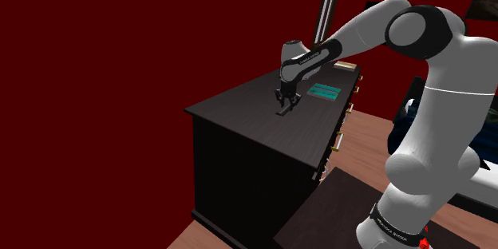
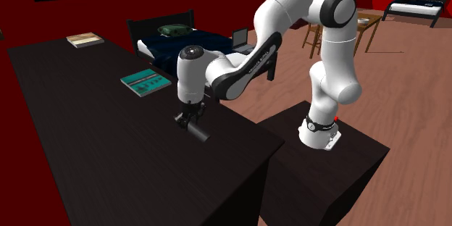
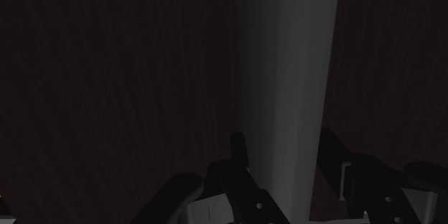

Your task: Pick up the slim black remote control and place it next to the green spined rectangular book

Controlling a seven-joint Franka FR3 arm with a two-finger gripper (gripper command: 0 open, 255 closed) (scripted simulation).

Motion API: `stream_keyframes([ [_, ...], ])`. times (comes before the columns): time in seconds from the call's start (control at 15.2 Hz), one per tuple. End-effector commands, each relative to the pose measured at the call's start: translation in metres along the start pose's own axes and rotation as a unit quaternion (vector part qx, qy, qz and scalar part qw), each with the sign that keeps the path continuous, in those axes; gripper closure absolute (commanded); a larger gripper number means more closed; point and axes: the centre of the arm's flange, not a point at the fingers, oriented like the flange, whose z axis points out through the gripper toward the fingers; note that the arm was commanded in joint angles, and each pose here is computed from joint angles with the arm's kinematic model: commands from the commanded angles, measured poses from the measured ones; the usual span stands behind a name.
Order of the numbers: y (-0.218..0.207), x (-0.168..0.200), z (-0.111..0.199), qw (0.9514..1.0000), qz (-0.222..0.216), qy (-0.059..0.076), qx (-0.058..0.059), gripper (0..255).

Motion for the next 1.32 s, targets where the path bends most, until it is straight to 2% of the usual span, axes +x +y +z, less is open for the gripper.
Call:
stream_keyframes([
  [0.0,-0.001,0.001,-0.010,1.0000,0.000,0.000,0.000,255],
  [0.46,0.000,0.009,-0.043,1.0000,0.000,0.000,0.000,255],
  [1.25,0.052,0.154,-0.008,1.0000,0.000,0.000,0.000,255],
])
